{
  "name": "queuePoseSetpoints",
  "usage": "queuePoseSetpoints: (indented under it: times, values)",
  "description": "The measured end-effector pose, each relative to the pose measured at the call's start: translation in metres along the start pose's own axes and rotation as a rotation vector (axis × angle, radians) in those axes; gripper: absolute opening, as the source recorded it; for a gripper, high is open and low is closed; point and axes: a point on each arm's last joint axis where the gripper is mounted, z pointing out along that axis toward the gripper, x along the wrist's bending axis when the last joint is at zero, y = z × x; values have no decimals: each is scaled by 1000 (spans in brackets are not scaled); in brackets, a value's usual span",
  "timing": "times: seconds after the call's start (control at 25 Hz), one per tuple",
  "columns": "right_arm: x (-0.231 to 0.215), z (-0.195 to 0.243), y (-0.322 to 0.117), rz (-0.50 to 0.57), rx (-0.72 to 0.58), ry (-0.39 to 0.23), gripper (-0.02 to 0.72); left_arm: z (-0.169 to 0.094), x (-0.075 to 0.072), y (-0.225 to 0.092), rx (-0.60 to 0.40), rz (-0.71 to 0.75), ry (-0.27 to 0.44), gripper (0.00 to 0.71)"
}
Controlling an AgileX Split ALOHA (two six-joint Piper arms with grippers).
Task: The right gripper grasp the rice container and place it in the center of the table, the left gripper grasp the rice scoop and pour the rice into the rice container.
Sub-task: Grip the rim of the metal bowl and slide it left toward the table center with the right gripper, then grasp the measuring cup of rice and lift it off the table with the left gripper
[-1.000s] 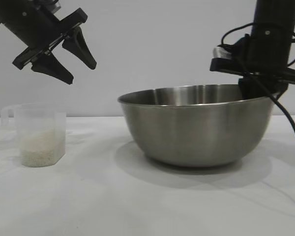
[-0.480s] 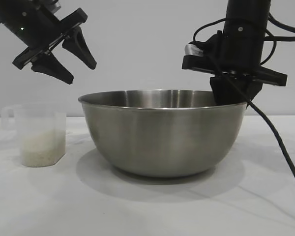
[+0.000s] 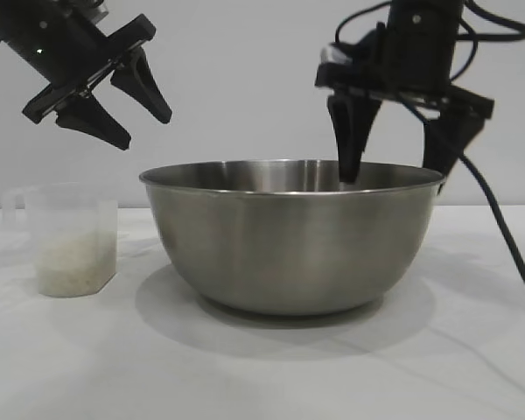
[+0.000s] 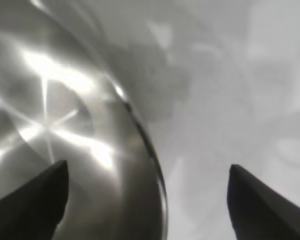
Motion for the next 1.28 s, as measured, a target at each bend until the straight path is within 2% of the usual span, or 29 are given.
queuePoseSetpoints:
  times: [0.12, 0.28, 0.4, 0.64, 0.8, 1.0, 1.28]
  values:
    - [-1, -25, 9, -28, -79, -51, 540, 0, 0, 0, 0, 0, 0, 443]
    - [-19, -54, 11, -7, -150, -99, 540, 0, 0, 0, 1, 0, -2, 443]
    - [-49, -73, 5, 51, -183, -139, 540, 0, 0, 0, 1, 0, -2, 443]
    - [-93, -124, -21, 176, -283, -165, 540, 0, 0, 0, 2, 0, -4, 443]
    - [-92, -158, -52, 206, -341, -176, 540, 0, 0, 0, 4, 0, -5, 443]
    - [-71, -191, -107, 201, -393, -191, 540, 0, -1, 0, 5, 0, -7, 443]
    - [-33, -228, -211, 179, -526, -228, 540, 0, -1, -1, 10, 0, -15, 443]
